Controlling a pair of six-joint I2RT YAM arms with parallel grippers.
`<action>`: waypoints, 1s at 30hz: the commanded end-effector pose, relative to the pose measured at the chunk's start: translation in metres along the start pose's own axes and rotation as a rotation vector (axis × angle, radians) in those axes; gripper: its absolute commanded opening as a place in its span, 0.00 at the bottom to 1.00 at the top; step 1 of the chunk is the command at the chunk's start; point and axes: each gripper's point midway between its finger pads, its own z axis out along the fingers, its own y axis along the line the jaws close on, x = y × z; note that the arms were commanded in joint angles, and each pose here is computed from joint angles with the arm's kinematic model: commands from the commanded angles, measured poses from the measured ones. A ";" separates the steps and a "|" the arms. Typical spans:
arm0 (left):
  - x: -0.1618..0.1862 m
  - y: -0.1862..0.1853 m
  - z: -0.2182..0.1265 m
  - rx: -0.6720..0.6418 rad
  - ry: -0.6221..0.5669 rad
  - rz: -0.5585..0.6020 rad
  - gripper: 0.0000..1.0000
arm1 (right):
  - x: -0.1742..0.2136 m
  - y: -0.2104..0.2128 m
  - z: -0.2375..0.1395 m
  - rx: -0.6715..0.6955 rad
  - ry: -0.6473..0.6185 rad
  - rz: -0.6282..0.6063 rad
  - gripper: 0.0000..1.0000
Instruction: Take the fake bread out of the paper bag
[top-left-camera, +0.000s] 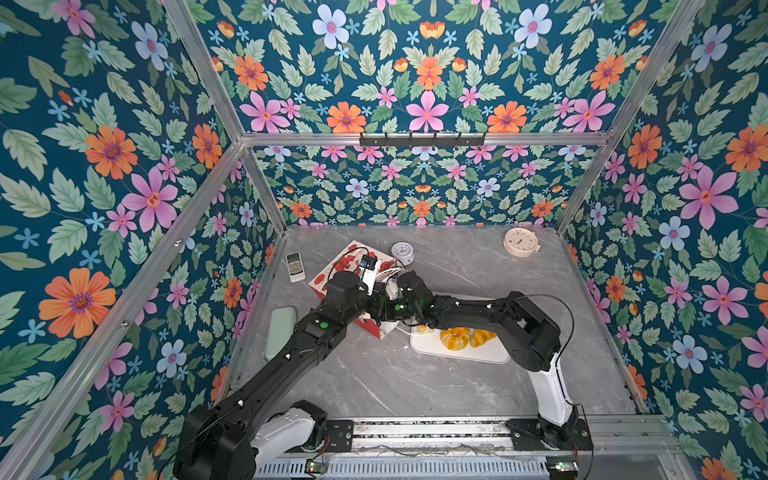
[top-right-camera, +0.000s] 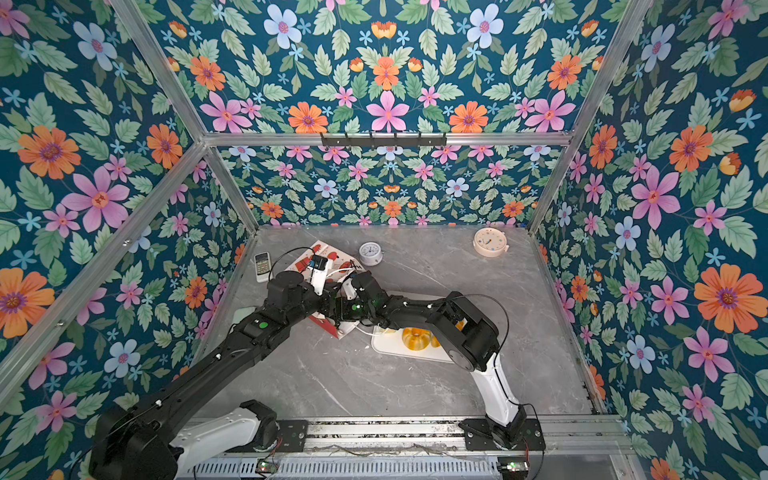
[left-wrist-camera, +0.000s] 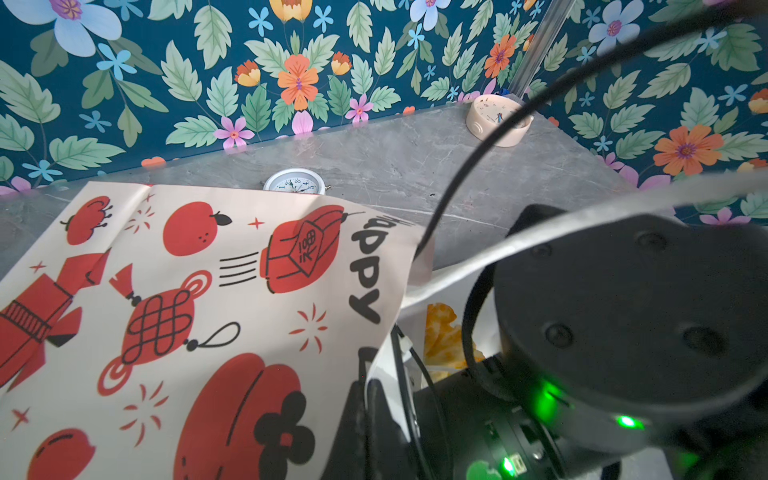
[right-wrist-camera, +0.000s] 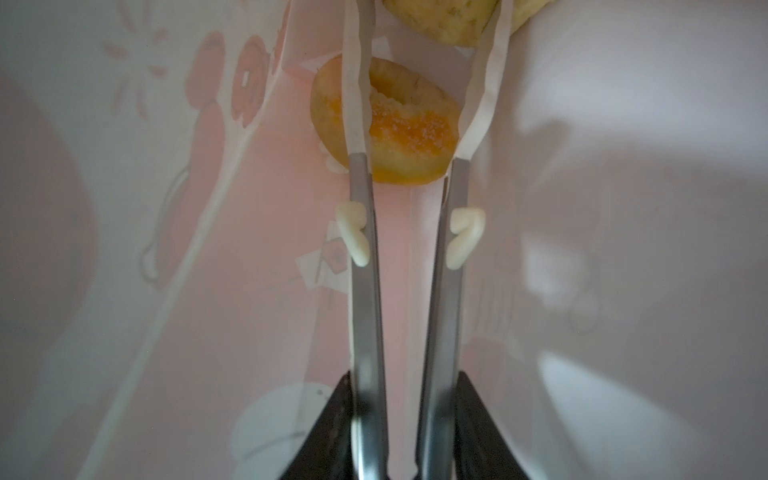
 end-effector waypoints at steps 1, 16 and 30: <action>0.000 -0.009 -0.004 0.050 -0.002 0.006 0.00 | -0.011 0.008 -0.004 -0.032 -0.038 -0.031 0.13; -0.001 -0.003 -0.007 0.008 -0.005 0.006 0.00 | 0.009 0.001 -0.043 0.022 0.043 -0.076 0.00; -0.003 0.001 -0.012 -0.019 -0.009 0.014 0.00 | 0.018 0.010 -0.074 0.046 0.035 -0.112 0.00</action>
